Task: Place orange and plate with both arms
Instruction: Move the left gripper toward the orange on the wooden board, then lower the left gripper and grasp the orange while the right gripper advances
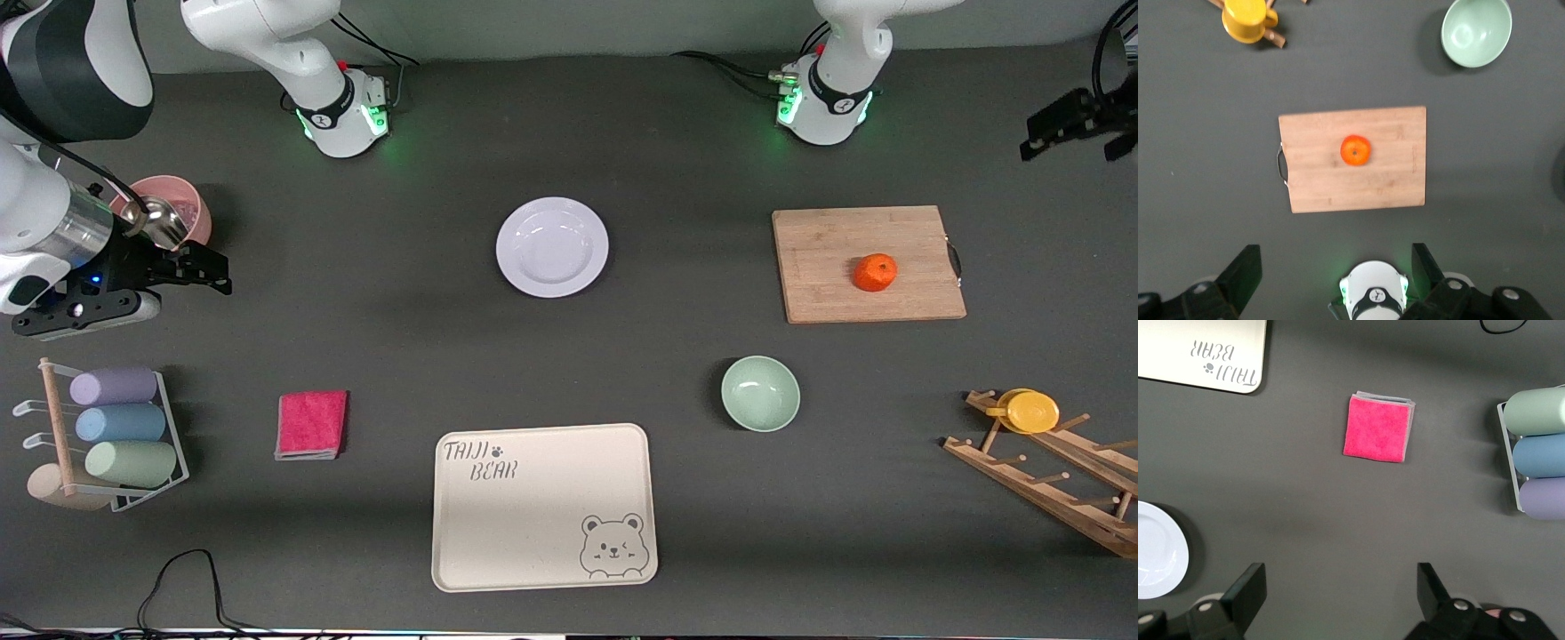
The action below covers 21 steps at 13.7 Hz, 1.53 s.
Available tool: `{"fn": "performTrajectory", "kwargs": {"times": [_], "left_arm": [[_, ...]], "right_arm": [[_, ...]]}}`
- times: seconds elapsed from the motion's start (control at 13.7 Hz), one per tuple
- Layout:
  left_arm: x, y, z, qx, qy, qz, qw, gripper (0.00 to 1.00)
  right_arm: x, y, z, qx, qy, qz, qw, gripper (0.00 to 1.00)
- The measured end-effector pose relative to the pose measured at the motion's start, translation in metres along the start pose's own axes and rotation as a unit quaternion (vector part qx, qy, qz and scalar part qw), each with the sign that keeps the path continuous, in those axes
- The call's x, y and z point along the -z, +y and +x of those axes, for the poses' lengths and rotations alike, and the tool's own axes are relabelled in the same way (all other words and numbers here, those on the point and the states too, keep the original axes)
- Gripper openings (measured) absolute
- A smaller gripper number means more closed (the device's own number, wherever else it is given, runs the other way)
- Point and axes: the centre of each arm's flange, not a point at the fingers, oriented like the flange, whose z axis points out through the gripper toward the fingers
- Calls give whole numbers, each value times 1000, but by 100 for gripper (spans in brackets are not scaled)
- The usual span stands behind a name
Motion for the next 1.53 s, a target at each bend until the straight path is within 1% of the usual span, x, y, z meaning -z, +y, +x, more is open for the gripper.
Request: {"fn": "performTrajectory", "kwargs": {"times": [0.15,0.36,0.66,0.95,1.09,1.24,1.38,1.53], "left_arm": [[-13,2,-20,0,-5,1,1000,100],[-37,3,-18,-1,-3,3,1000,100],[-120,5,0,-6,-4,5,1000,100],[-210,6,4,-10,2,5,1000,100],[-252,7,3,-11,13,6,1000,100],[-291,8,0,-12,22,7,1000,100],[-320,9,0,-13,23,7,1000,100],[-342,9,5,-14,26,6,1000,100]], "right_arm": [[-1,-1,1,1,1,0,1000,100],[-1,-2,2,2,4,-1,1000,100],[-4,-4,4,3,5,-1,1000,100],[-11,-5,8,4,7,-3,1000,100],[-25,-5,11,4,10,-5,1000,100],[-44,-5,16,4,6,-7,1000,100],[-64,-8,24,6,-1,-10,1000,100],[-87,-10,38,8,1,-17,1000,100]]}}
